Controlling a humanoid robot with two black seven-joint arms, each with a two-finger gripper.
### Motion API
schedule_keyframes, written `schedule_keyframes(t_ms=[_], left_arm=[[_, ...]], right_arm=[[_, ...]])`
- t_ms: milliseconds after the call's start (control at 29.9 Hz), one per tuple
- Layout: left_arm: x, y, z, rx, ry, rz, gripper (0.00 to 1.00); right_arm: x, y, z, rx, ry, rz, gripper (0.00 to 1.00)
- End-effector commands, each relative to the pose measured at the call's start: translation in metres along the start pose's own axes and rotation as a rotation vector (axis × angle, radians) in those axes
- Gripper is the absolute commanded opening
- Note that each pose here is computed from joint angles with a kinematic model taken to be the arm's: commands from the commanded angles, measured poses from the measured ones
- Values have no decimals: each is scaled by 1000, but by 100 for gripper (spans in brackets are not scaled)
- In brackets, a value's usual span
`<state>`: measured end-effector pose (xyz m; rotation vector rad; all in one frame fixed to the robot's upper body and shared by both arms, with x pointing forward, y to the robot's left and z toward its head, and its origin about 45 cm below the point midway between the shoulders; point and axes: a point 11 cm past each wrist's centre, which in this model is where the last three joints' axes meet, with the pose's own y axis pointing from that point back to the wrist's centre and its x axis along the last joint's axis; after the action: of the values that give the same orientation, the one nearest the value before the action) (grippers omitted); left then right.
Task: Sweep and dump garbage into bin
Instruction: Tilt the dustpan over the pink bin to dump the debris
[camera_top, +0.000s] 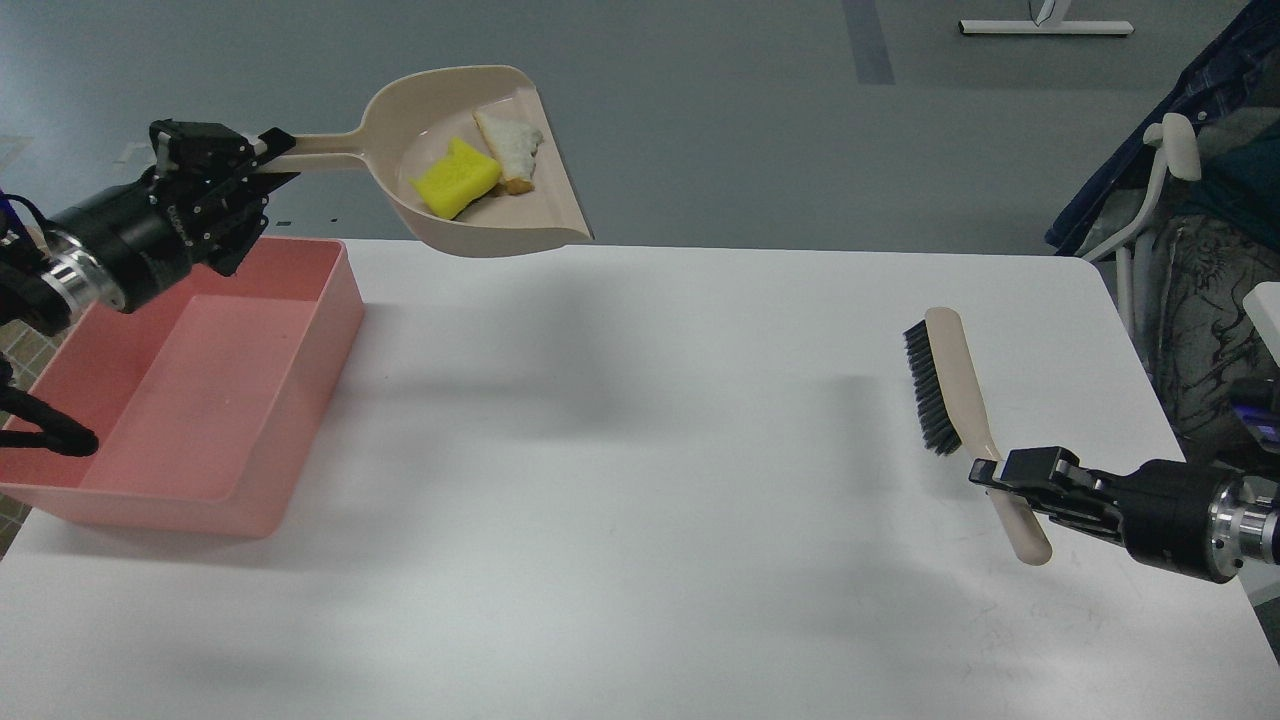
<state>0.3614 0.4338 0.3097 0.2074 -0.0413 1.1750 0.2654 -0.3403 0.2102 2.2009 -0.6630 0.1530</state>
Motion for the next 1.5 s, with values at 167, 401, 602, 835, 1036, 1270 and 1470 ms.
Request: schedule_keyframes(t_ms=[167,401,602,835,1036,1270,1470], left_arm=[[42,43,4,4,-15,74,0],[90,93,-22,54,-23,185,0],[118,131,-31,114,-71,285,0],[126,152,-33,209,-139,289,0],[128,158,-29,283,-238,248,0],[141,172,-4,339,-354,249,0],[147,179,11,374,-422,246,0]], right_arm=[[-2,-2,0,3,-4,-6,0],[-4,-3,1,4,-7,-11,0],[-4,-2,1,4,-5,-10,0],[-8,-8,-1,17,-10,-21,0],[-11,-10,-2,23,-12,-30,0],[-15,-13,0,24,-21,-38,0],[-19,-18,-4,41,-24,-50,0]])
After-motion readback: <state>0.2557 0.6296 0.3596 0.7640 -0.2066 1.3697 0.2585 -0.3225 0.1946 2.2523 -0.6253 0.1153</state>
